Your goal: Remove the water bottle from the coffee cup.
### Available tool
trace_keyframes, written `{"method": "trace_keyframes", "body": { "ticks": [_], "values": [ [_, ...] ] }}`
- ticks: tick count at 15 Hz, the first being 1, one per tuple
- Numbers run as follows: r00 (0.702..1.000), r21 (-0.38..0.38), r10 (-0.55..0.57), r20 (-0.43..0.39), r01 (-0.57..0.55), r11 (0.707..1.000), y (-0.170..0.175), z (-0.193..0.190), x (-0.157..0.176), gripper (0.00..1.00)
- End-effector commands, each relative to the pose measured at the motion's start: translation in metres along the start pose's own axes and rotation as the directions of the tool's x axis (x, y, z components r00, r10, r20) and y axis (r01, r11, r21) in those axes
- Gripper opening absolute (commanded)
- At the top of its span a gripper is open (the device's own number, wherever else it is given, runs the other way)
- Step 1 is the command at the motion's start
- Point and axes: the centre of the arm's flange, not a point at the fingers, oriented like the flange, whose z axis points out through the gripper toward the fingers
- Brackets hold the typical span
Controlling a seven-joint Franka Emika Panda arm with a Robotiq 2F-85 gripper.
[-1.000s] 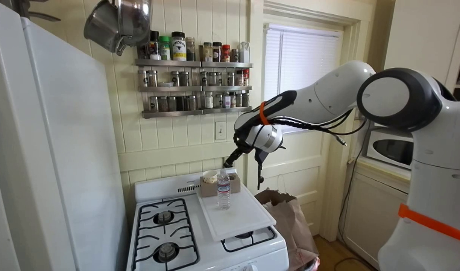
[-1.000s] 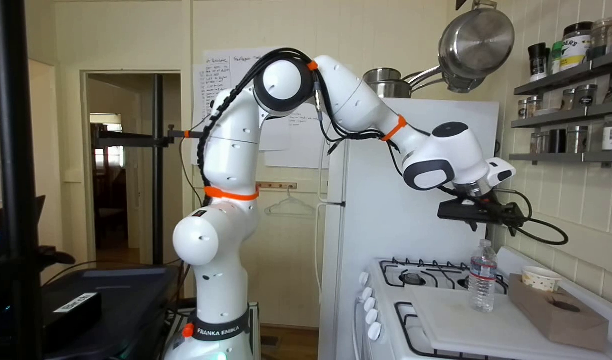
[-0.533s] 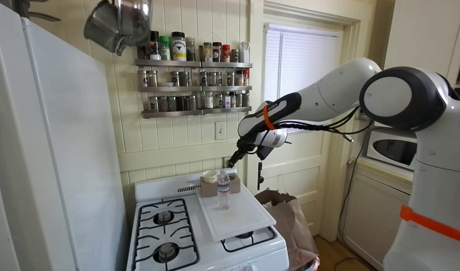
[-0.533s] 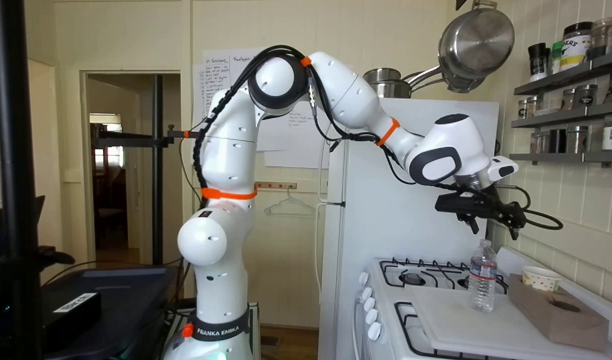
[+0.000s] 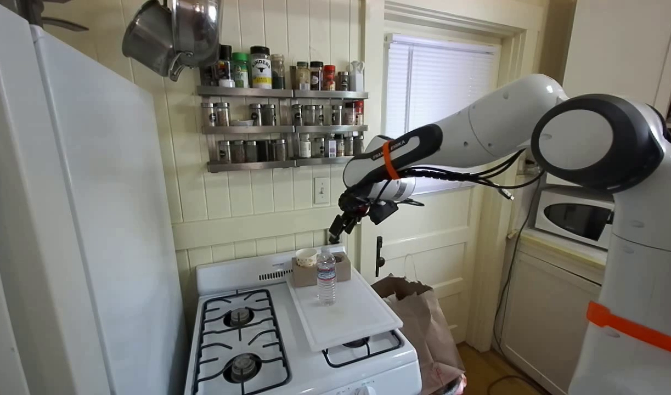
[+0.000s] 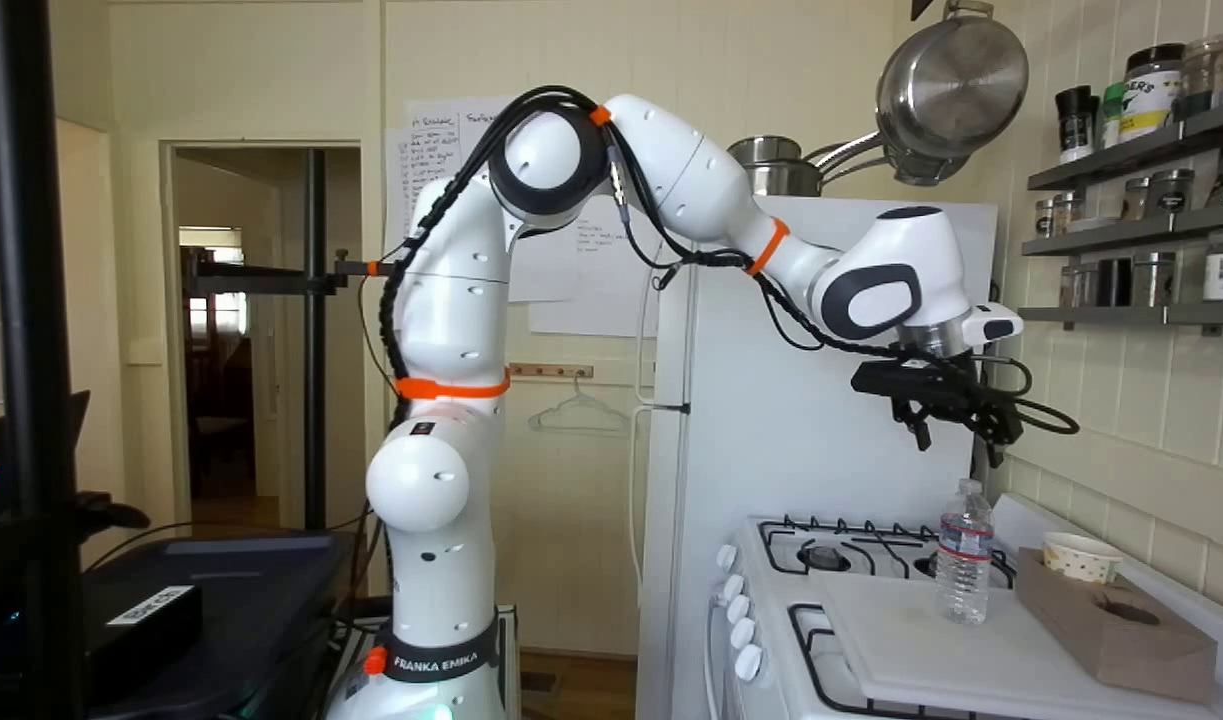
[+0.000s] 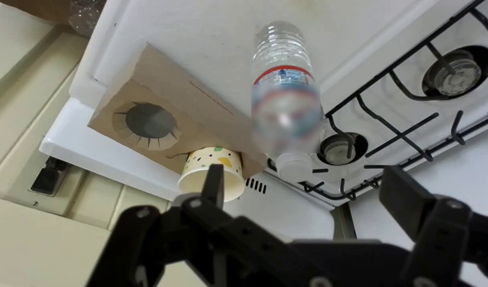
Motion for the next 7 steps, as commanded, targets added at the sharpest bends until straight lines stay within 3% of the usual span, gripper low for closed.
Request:
{"method": "trace_keyframes", "body": {
  "ticks": [1, 7],
  "values": [
    [0.999, 0.006, 0.022, 0.028, -0.022, 1.0, -0.0068, -0.0087, 0.005, 1.0],
    [1.0, 0.003, 0.022, -0.005, -0.022, 1.0, -0.0048, -0.0046, 0.0072, 1.0]
  ]
}}
